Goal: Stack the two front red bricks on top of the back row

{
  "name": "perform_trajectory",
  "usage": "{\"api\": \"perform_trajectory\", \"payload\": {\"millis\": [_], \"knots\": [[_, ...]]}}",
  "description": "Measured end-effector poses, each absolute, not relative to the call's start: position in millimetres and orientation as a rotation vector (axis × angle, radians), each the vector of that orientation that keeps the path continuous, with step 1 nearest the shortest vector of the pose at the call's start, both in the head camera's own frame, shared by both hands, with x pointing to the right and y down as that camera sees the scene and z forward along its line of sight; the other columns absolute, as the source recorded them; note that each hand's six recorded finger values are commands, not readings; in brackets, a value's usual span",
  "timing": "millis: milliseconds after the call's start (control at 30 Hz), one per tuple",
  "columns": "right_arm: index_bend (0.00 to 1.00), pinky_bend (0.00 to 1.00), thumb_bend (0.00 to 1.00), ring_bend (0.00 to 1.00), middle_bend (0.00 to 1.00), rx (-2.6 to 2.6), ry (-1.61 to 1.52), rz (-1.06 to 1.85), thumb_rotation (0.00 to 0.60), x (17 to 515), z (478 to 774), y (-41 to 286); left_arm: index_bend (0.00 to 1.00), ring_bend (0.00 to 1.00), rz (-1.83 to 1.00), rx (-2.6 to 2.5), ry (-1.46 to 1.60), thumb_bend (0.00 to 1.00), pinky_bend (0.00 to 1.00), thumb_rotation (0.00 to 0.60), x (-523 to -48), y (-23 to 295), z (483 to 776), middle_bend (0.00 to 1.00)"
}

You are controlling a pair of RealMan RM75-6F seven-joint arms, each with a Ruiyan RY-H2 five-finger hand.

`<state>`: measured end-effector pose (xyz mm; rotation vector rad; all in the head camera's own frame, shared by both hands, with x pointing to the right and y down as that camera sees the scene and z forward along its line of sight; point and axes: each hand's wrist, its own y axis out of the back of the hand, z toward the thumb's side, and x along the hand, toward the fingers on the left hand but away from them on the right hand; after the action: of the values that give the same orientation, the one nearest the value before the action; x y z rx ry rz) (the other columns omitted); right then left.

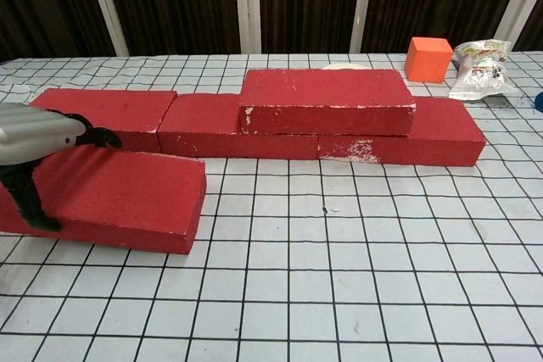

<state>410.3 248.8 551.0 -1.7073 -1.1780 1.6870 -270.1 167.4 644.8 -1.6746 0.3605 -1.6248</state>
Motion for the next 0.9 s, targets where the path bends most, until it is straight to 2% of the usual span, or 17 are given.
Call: {"api": "perform_trajectory", "payload": {"millis": [167,600,900], "knots": [[0.03,0.00,0.18,0.00,0.00,-1.710,-1.178,1.695,0.600,411,552,248,0.20,0.00,-1.646,-1.679,0.366,0.00,0.00,0.600,-272,153,631,0.16],[0.03,0.00,0.18,0.00,0.00,-1.699,-1.146,1.742,0.600,410,564,247,0.21,0.00,-1.595,-1.680,0.453,0.00,0.00,0.600,-258,79,565,0.16],[0.03,0.00,0.18,0.00,0.00,-1.659,-1.154,1.788,0.600,416,568,244,0.24,0.00,-1.543,-1.728,0.516,0.00,0.00,0.600,-254,38,568,0.17]]}}
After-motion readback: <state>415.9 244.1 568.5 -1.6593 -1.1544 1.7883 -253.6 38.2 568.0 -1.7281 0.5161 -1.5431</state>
